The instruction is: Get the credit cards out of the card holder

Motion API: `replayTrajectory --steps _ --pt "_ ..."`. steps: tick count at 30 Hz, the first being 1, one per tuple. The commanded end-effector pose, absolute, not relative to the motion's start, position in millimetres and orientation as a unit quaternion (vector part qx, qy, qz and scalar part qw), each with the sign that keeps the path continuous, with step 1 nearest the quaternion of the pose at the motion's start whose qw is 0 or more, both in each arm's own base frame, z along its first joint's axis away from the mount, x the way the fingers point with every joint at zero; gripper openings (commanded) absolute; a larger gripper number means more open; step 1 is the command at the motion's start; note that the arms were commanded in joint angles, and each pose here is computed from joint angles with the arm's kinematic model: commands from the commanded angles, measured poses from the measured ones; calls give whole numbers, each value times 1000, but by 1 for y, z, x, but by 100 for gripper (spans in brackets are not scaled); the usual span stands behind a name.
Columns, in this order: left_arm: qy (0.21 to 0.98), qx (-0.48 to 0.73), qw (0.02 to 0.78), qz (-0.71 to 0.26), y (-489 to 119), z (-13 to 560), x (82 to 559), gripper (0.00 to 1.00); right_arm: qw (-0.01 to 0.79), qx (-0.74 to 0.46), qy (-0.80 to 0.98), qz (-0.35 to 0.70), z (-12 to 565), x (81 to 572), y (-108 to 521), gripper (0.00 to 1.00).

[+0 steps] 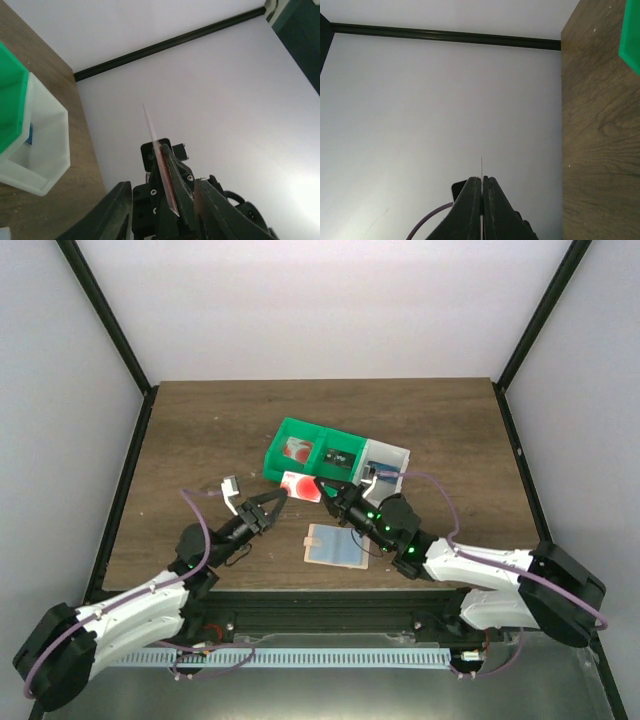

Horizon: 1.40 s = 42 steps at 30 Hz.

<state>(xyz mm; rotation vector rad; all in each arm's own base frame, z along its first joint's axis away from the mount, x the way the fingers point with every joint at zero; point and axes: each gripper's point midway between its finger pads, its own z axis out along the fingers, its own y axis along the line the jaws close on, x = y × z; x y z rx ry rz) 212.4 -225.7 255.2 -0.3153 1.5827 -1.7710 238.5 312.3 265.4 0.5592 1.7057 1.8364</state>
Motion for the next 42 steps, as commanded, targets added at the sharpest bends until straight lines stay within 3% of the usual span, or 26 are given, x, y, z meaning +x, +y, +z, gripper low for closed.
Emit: replayTrajectory --steps 1,2,5,10,12,17,22,42 --pt "615 -126 379 -680 -224 259 218 34 277 214 632 691 269 233 311 0" --pt "616 -126 376 -680 -225 257 218 29 276 211 633 692 270 233 313 0" --pt "622 -126 369 -679 -227 253 220 0 271 207 641 688 266 232 316 0" --pt "624 -134 369 -676 -223 246 219 0 264 202 648 686 256 228 315 7" --pt "624 -137 377 -670 -219 244 219 0 269 185 652 684 256 224 316 18" --pt "643 -140 402 -637 -207 238 228 0 292 167 680 652 250 220 306 68" --pt "675 -127 409 -601 -199 234 250 0 345 147 673 637 268 212 279 99" --pt "798 -107 391 -446 -196 185 402 0 432 117 678 583 287 182 205 99"
